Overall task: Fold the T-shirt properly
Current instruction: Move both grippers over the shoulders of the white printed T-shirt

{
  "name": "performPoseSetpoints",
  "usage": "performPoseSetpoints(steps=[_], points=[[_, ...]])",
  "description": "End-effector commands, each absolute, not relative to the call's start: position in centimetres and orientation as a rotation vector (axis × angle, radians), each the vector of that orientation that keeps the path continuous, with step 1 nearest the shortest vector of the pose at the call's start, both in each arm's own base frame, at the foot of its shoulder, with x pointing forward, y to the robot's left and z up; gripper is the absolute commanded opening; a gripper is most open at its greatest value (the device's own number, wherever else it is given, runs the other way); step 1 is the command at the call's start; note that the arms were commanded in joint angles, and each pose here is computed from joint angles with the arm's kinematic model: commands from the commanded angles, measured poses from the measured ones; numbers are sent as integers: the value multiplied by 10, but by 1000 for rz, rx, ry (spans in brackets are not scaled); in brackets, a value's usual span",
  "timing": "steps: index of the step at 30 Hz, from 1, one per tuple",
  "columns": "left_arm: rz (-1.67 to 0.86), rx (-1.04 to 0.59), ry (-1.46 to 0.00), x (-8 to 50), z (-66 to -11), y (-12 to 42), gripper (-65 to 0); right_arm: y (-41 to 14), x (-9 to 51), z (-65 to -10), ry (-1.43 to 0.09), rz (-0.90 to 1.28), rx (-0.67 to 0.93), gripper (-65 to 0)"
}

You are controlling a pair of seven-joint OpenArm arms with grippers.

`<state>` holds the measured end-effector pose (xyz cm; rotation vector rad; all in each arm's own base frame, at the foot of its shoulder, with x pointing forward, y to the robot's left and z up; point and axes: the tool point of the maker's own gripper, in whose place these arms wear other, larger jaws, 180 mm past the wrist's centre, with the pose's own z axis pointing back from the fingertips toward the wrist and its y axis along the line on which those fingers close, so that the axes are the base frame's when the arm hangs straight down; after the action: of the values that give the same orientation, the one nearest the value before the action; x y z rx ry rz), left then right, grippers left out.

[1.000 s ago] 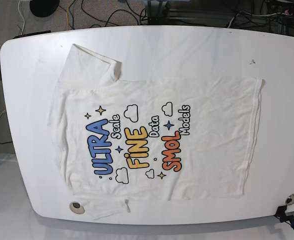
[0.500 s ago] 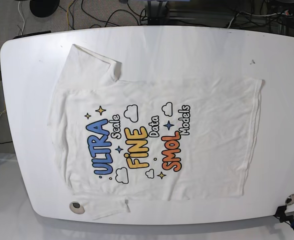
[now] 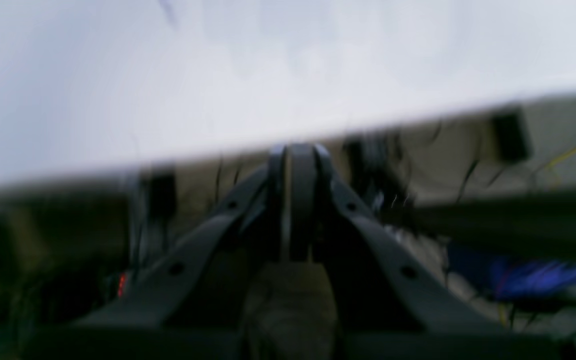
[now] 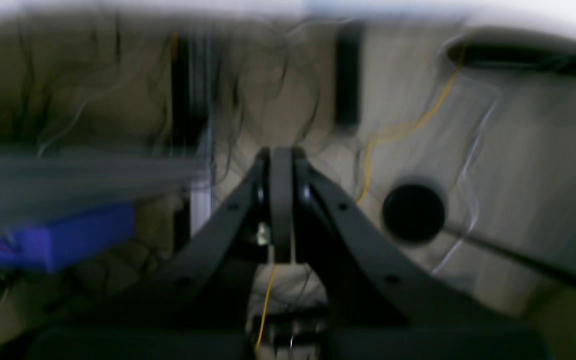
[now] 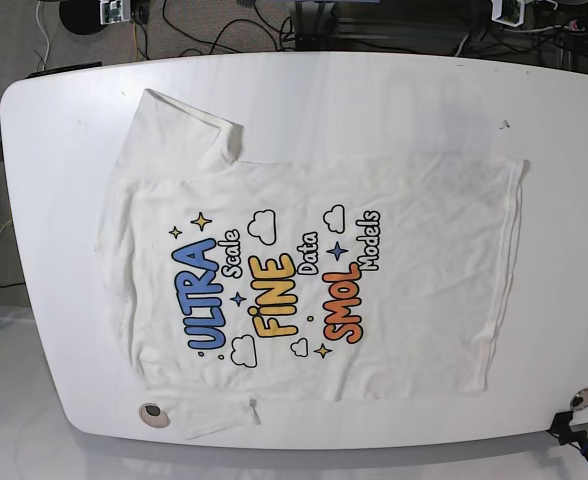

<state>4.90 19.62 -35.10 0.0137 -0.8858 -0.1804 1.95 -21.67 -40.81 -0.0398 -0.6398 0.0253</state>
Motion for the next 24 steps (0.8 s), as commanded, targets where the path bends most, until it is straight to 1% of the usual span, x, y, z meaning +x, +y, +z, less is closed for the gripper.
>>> performPoseSetpoints(steps=[1, 6, 8, 12, 13, 14, 15, 16, 19, 22, 24], points=[[-207, -2, -1008, 73, -316, 189, -650, -222, 50, -377, -738, 43, -62, -650], [-214, -38, -1089, 93, -291, 176, -650, -223, 71, -358, -765, 58, -80, -650], [-216, -54, -1099, 100, -290, 172, -650, -223, 80, -355, -783, 59, -78, -650], [-263, -140, -1093, 109, -295, 159, -650, -223, 98, -355, -817, 36, -59, -650], [-272, -158, -1095, 111, -295, 155, -629, -223, 103, -355, -828, 24, -50, -650], [-281, -161, -1093, 115, -297, 156, -587, -225, 106, -354, -837, 7, -39, -650], [-287, -168, -1105, 119, -296, 154, -561, -225, 110, -353, -844, -3, -21, -650], [-287, -162, -1112, 122, -296, 156, -549, -225, 113, -352, -852, -9, -5, -650], [-279, -146, -1129, 132, -294, 160, -559, -219, 121, -346, -875, 7, 67, -650], [-276, -142, -1107, 135, -296, 163, -561, -212, 124, -339, -894, 44, 139, -650], [-273, -144, -1113, 139, -293, 164, -556, -208, 127, -335, -901, 60, 185, -627]])
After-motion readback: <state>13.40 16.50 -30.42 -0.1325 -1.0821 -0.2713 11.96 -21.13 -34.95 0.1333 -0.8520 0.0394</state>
